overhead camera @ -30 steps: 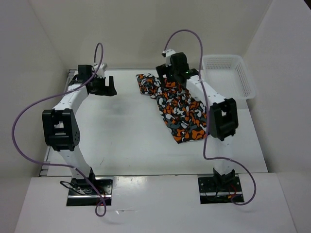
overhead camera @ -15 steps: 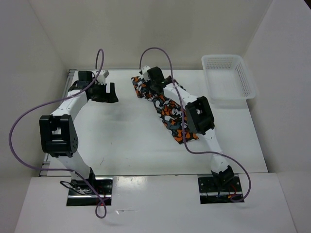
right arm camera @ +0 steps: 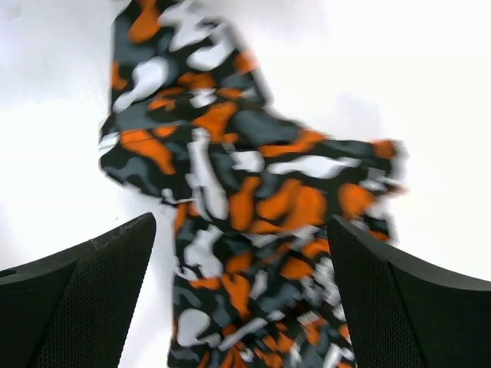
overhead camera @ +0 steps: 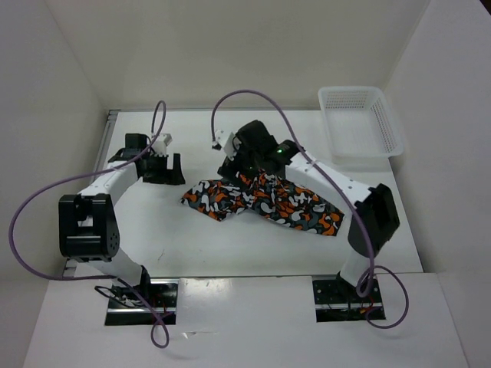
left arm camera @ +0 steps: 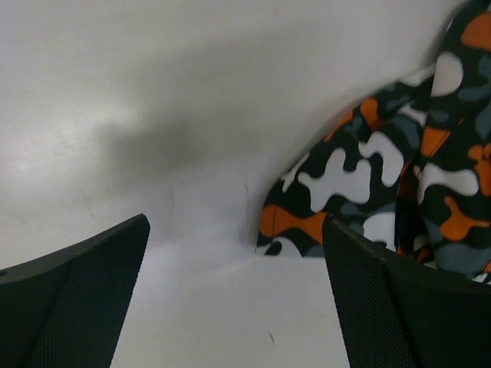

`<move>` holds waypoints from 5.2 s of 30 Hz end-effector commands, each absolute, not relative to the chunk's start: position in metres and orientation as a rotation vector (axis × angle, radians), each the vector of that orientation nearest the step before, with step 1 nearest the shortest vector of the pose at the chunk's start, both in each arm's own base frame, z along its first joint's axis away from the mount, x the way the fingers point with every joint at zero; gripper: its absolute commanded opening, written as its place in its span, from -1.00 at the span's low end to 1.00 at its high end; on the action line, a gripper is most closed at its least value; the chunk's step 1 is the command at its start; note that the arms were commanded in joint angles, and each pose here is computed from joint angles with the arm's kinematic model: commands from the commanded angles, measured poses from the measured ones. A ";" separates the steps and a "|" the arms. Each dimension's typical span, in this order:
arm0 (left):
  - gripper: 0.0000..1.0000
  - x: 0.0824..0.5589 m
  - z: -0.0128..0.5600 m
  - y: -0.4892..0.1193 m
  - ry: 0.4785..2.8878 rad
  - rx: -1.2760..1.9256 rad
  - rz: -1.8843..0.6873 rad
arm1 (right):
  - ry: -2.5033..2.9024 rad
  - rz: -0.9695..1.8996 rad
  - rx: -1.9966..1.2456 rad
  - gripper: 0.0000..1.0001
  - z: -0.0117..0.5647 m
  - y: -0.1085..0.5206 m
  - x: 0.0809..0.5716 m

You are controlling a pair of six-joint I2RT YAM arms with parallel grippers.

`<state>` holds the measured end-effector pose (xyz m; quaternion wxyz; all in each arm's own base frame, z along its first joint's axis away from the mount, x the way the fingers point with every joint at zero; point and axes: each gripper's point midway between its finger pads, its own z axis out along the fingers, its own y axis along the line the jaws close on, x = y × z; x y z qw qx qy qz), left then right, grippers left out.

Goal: Fold and stack the shorts
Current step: Move the shorts to the center of the board, then flatten the shorts out

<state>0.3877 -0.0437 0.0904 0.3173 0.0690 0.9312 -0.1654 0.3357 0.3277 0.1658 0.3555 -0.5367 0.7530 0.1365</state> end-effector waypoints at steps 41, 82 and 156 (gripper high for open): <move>-0.26 0.321 0.031 -0.099 2.597 0.303 -0.713 | 2.271 0.316 -0.381 0.52 0.087 0.294 0.481; -1.00 0.299 0.185 0.017 2.509 -0.055 -0.225 | 2.125 0.192 -1.038 -0.44 0.147 0.183 0.341; 0.53 0.266 0.093 -0.086 2.600 0.509 -0.118 | 1.515 0.231 -1.926 -1.00 0.138 0.226 0.256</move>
